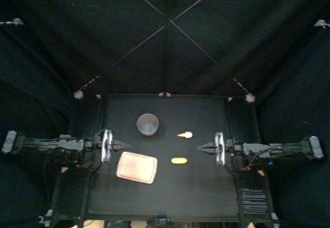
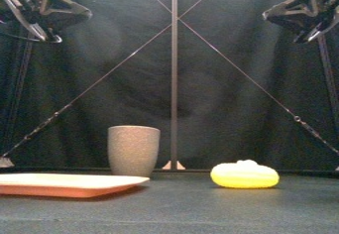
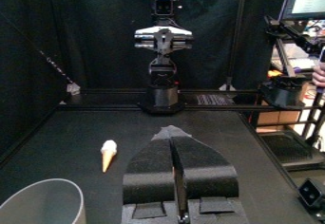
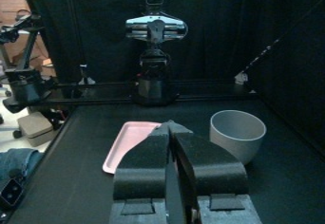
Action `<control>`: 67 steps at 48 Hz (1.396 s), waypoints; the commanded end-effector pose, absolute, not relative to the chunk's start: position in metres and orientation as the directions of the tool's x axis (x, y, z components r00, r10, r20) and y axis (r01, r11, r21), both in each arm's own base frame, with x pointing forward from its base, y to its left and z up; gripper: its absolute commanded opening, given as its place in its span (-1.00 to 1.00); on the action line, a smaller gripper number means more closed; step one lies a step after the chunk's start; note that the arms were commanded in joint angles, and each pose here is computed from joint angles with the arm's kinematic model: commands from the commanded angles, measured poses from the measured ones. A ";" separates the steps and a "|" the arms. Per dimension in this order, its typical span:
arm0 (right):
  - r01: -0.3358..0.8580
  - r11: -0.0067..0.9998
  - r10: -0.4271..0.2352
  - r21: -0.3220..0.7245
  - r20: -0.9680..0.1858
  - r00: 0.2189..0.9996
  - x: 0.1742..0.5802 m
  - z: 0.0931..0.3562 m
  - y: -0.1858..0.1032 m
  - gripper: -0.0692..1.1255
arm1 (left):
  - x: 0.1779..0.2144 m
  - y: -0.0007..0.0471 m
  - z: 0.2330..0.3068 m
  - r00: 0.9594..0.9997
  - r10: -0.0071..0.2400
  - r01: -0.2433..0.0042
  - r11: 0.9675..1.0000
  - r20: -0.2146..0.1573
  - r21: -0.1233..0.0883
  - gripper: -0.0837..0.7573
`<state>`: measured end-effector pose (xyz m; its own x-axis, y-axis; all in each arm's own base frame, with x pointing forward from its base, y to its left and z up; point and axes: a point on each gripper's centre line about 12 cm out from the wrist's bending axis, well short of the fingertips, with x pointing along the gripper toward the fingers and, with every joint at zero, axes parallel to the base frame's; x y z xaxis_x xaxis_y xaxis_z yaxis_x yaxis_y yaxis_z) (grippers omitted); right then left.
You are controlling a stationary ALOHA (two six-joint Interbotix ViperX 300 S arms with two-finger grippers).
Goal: Pick the corn then place it in the grey bowl
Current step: Pick the corn
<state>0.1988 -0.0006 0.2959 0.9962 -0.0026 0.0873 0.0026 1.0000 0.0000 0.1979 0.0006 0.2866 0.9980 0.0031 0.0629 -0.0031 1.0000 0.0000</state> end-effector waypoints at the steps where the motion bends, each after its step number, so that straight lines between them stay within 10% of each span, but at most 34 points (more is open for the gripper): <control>1: 0.004 1.000 -0.005 0.020 0.051 0.999 0.204 0.287 -0.001 -0.81 | 0.1931 0.0059 0.3023 0.993 0.030 -0.031 1.000 0.115 0.005 -0.86; 23: 0.002 0.984 0.041 0.179 -0.238 0.970 0.259 0.238 0.014 -0.73 | 0.1877 0.0101 0.2972 0.998 0.053 -0.054 0.999 0.012 0.005 -0.87; 48: 0.069 0.976 0.042 0.206 -0.494 0.868 0.302 0.181 0.020 0.55 | 0.1872 0.0101 0.2928 0.998 0.054 -0.054 0.999 -0.014 0.003 -0.87; 67: 0.113 0.976 0.025 0.188 -0.609 0.793 0.318 0.138 0.017 0.77 | 0.1875 0.0101 0.2924 0.998 0.054 -0.054 0.999 -0.017 0.003 -0.87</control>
<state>0.3117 0.0200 0.1345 0.7839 0.0329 -0.6200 0.1059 0.9769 0.1857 0.1859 0.0100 0.2800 0.9974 0.0536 -0.0491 -0.0536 0.9986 0.0015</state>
